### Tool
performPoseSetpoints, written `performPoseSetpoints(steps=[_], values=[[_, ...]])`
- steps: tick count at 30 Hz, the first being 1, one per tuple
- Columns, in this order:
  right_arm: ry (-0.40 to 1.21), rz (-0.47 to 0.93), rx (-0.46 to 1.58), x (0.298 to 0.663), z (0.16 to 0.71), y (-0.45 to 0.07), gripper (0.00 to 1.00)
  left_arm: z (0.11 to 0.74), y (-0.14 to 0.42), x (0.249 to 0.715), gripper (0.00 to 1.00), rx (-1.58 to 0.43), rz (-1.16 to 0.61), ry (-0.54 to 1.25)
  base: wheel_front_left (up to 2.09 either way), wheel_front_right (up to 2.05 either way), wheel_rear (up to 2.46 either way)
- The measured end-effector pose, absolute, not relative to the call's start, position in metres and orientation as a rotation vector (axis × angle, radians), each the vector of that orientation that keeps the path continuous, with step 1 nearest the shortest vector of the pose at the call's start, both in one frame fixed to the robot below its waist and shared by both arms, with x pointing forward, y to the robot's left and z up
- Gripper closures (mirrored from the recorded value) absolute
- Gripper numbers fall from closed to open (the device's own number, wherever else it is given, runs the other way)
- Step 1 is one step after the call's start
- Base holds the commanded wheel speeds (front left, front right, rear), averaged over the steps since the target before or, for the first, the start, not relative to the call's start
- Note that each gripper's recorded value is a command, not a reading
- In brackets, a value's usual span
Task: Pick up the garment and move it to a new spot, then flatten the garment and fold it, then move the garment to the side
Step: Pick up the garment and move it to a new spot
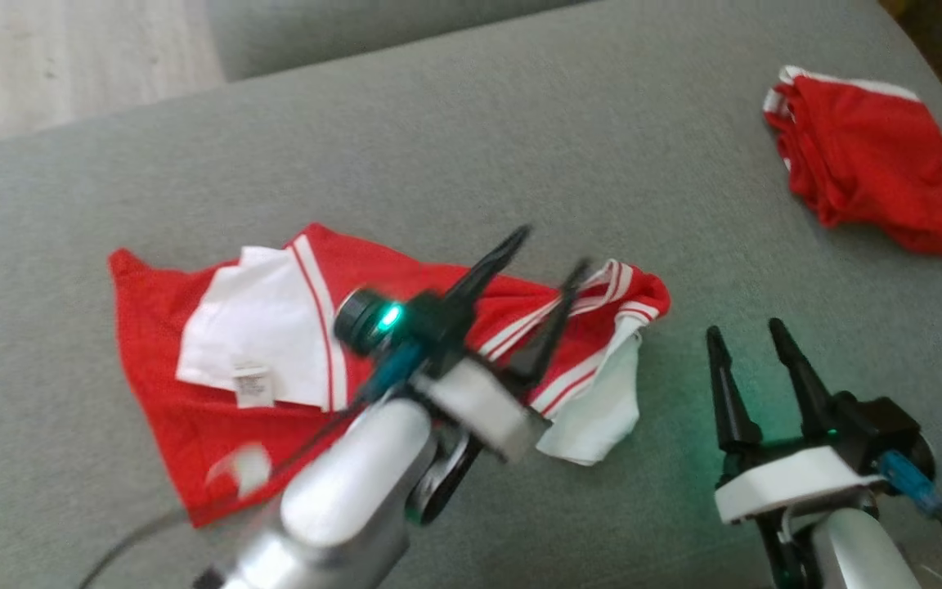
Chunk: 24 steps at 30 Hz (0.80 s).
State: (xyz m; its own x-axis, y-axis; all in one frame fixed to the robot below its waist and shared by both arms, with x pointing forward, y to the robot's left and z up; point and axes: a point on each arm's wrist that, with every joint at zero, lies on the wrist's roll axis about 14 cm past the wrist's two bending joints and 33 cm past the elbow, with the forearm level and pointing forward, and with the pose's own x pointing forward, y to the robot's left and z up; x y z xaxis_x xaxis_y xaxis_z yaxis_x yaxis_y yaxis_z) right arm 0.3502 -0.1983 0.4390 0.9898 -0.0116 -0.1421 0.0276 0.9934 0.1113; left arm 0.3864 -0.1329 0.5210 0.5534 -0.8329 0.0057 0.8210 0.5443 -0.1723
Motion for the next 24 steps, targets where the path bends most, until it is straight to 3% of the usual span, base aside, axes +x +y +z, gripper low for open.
performPoseSetpoints(steps=[11,24], values=[[0.110,0.001,0.062,0.342,0.448,-0.196,0.00,0.467,0.011,0.374,0.00,-0.134,-0.459,0.129,0.00,0.00,0.00],[0.105,0.040,0.031,0.336,0.449,-0.188,0.00,0.444,0.134,0.315,0.00,-0.091,-0.060,0.152,0.00,0.00,0.00]])
